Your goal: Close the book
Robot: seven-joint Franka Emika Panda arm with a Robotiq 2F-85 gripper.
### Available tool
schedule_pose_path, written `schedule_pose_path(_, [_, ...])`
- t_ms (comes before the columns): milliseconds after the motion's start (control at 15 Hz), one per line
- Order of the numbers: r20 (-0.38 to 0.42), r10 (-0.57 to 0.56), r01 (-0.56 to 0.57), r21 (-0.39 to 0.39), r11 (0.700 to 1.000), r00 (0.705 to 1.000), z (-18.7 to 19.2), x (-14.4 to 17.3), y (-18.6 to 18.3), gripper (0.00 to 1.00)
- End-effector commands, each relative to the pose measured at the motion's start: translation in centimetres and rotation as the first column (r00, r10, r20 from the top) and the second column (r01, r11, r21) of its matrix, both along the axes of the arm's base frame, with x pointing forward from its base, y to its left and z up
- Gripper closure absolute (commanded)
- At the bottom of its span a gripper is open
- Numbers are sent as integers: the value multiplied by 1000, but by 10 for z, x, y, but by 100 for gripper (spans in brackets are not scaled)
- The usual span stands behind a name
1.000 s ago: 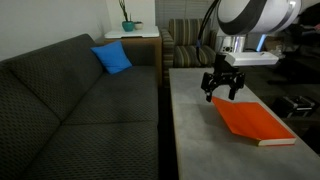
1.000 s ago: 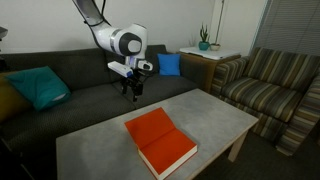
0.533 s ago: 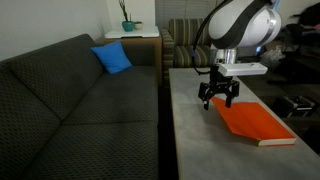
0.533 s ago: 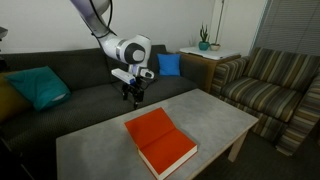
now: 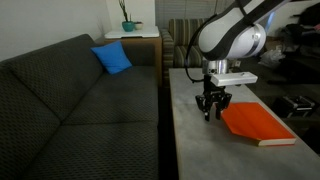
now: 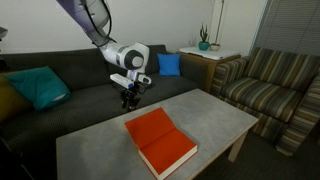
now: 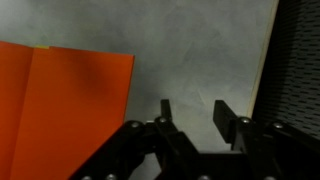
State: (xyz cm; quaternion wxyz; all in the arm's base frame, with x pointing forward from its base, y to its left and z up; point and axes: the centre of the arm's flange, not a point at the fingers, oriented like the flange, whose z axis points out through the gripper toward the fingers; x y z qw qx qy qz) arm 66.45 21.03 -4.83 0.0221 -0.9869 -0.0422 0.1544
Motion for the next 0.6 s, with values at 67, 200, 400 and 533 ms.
schedule_pose_path(67, [5,-4,5,-39,999,1000,-25,21,-10,90])
schedule_pose_path(200, [15,-5,6,-52,999,1000,-33,23,-15,99])
schedule_pose_path(400, [13,1,-1,-62,998,1000,-43,24,-16,100])
schedule_pose_path(533, [21,6,-5,-76,997,1000,-46,25,-14,100])
